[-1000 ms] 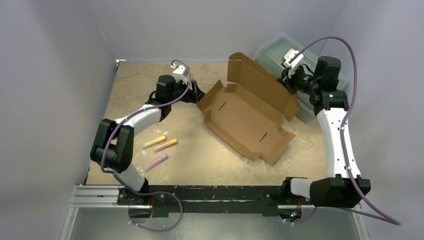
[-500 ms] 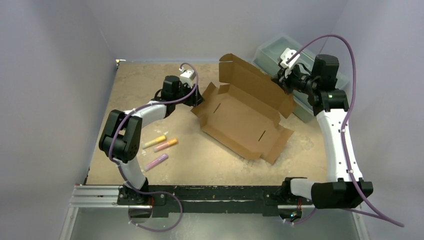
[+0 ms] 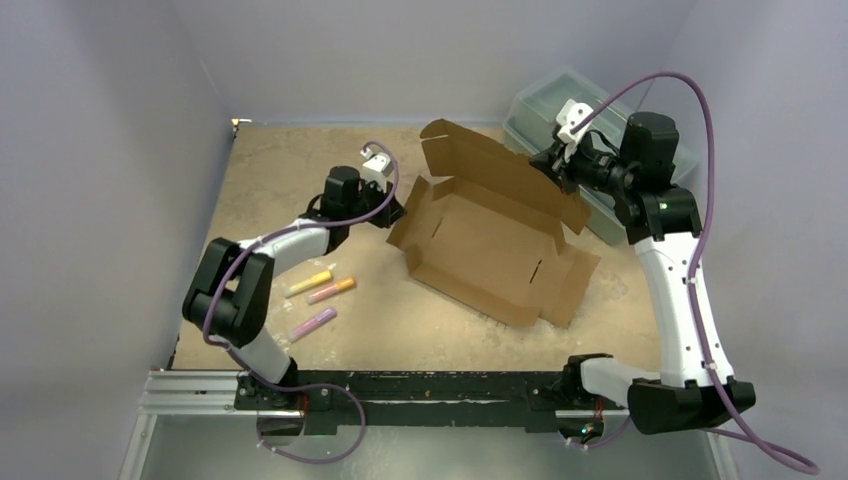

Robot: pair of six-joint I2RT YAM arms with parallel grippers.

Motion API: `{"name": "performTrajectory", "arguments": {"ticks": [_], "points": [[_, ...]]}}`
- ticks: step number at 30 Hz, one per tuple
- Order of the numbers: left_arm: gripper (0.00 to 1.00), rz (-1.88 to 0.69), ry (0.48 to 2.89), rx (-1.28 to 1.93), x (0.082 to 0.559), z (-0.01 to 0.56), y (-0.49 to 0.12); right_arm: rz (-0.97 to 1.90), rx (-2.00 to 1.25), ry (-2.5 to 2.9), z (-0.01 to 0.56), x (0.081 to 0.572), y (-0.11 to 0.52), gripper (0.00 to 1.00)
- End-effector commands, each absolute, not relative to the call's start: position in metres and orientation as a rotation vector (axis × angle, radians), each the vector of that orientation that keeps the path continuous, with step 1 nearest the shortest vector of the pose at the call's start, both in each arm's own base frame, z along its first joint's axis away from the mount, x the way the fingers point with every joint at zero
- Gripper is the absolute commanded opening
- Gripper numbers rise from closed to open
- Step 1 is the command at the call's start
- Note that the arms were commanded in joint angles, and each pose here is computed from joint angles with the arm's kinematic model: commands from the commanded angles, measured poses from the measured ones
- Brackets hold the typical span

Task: Fold the paper box
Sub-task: Fold the paper box at the center of the board.

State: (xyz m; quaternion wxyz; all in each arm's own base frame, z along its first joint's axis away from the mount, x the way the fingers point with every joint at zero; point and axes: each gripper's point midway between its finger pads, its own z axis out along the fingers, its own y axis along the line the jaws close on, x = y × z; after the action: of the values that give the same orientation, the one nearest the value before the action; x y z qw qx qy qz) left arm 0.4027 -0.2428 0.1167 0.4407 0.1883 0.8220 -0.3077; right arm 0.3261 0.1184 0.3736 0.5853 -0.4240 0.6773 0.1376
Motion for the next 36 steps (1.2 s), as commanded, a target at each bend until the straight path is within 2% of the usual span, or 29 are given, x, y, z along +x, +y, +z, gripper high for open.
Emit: {"name": "performTrajectory", "arguments": {"ticks": [1, 10, 18, 27, 36], "points": [[0.00, -0.775, 1.870, 0.492, 0.385, 0.160, -0.250, 0.396, -0.995, 1.480, 0.404, 0.303, 0.138, 0.00], [0.00, -0.741, 1.755, 0.545, 0.349, 0.174, -0.253, 0.384, -0.906, 1.472, 0.409, 0.303, 0.141, 0.00], [0.00, -0.754, 1.733, 0.608, 0.332, 0.175, -0.264, 0.533, -0.906, 1.454, 0.401, 0.295, 0.158, 0.00], [0.00, -0.516, 1.838, 0.680, 0.351, 0.166, -0.246, 0.581, -0.996, 1.422, 0.384, 0.276, 0.165, 0.00], [0.00, -0.406, 1.811, 0.806, 0.329, 0.159, -0.256, 0.677, -1.144, 1.324, 0.378, 0.243, 0.177, 0.00]]}}
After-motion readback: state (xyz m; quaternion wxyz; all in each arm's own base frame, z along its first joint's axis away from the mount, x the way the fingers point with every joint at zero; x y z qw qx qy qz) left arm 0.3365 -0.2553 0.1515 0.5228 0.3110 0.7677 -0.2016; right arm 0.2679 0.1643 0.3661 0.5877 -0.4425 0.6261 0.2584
